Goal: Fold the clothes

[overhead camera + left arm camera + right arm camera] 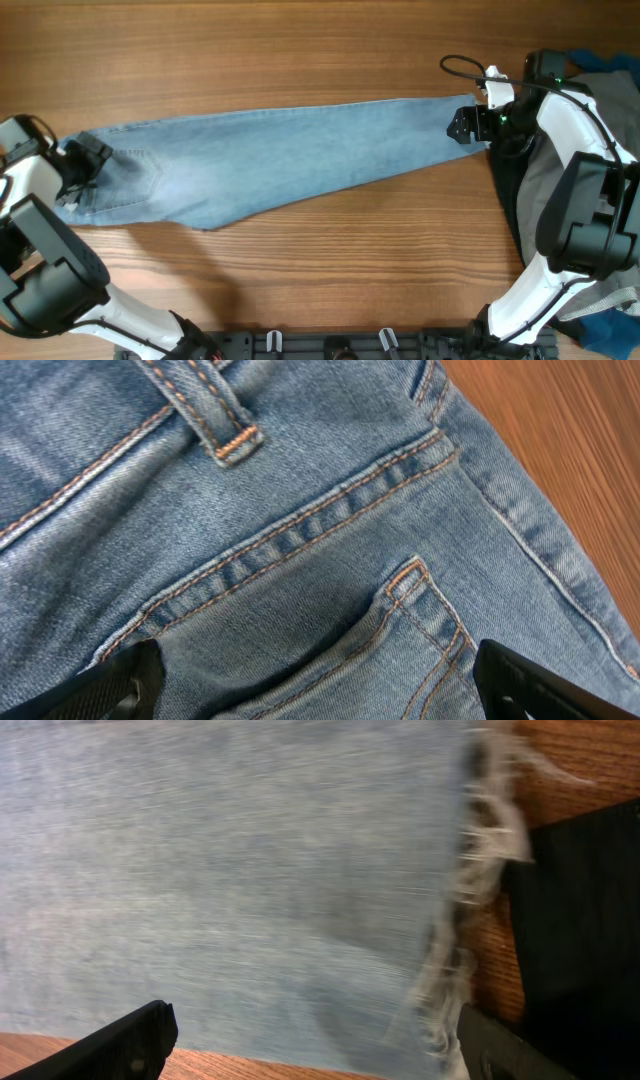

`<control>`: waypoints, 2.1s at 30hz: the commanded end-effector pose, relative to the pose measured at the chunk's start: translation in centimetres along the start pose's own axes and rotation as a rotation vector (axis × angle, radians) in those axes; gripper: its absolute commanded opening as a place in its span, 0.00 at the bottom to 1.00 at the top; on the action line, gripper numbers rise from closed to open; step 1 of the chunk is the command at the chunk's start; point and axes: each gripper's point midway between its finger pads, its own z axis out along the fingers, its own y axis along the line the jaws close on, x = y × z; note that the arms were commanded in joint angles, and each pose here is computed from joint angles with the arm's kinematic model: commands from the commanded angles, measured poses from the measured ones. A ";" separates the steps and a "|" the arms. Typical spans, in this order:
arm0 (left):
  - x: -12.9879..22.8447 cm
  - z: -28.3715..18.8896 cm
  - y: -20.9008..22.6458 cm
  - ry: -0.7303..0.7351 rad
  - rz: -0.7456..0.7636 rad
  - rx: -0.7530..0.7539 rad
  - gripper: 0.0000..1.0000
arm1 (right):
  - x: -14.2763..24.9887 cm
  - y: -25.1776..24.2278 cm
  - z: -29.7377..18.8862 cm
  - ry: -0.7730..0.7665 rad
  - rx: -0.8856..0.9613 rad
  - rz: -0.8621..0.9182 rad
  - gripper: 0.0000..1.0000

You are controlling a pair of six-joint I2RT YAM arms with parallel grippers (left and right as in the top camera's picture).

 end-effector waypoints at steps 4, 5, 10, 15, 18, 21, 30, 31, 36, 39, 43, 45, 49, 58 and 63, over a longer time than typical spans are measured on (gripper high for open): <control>-0.2 2.0 4.8 0.034 -0.089 -0.021 1.00 | 1.1 0.8 0.6 0.040 -0.039 0.020 0.95; -0.5 1.9 4.9 0.031 -0.095 -0.012 1.00 | 1.2 0.9 0.6 0.043 -0.041 0.017 0.95; -1.8 0.9 2.1 0.036 -0.106 0.158 1.00 | 1.5 1.0 0.6 0.055 -0.045 -0.007 0.95; -3.9 -1.7 -0.8 -0.015 -0.072 0.246 1.00 | 1.3 1.2 0.7 0.052 -0.047 -0.040 0.94; -5.0 -3.9 -2.9 -0.070 -0.027 0.277 1.00 | 1.2 1.5 0.8 0.050 -0.048 -0.060 0.94; -4.8 -5.8 -5.2 -0.095 0.022 0.306 1.00 | 0.5 2.1 1.1 0.032 -0.051 -0.084 0.94; 1.1 -5.9 -7.2 0.060 0.099 0.193 1.00 | -0.6 2.9 2.5 0.007 -0.040 -0.155 0.95; 1.8 -5.8 -7.1 0.081 0.102 0.176 1.00 | -0.4 2.7 2.8 0.016 -0.034 -0.152 0.94; 4.4 -5.9 -7.0 0.172 0.113 0.142 1.00 | 0.9 2.0 4.5 0.073 -0.030 -0.134 0.94; 5.1 -5.9 -7.0 0.198 0.119 0.135 1.00 | 1.5 1.9 5.4 0.097 -0.038 -0.116 0.94; 5.7 -6.0 -7.2 0.213 0.129 0.129 1.00 | 2.0 2.8 6.0 0.113 -0.094 -0.117 0.92; 5.8 -6.0 -7.3 0.214 0.133 0.129 1.00 | 2.1 3.5 6.1 0.119 -0.118 -0.125 0.89; 5.8 -5.9 -7.4 0.214 0.135 0.130 1.00 | 2.3 4.5 6.1 0.125 -0.148 -0.144 0.56; 6.1 -6.0 -7.2 0.227 0.132 0.124 1.00 | 2.0 2.2 6.3 0.134 -0.015 -0.056 0.17; 6.3 -6.0 -7.2 0.234 0.131 0.121 1.00 | 1.7 -1.0 5.6 0.135 0.160 0.090 0.04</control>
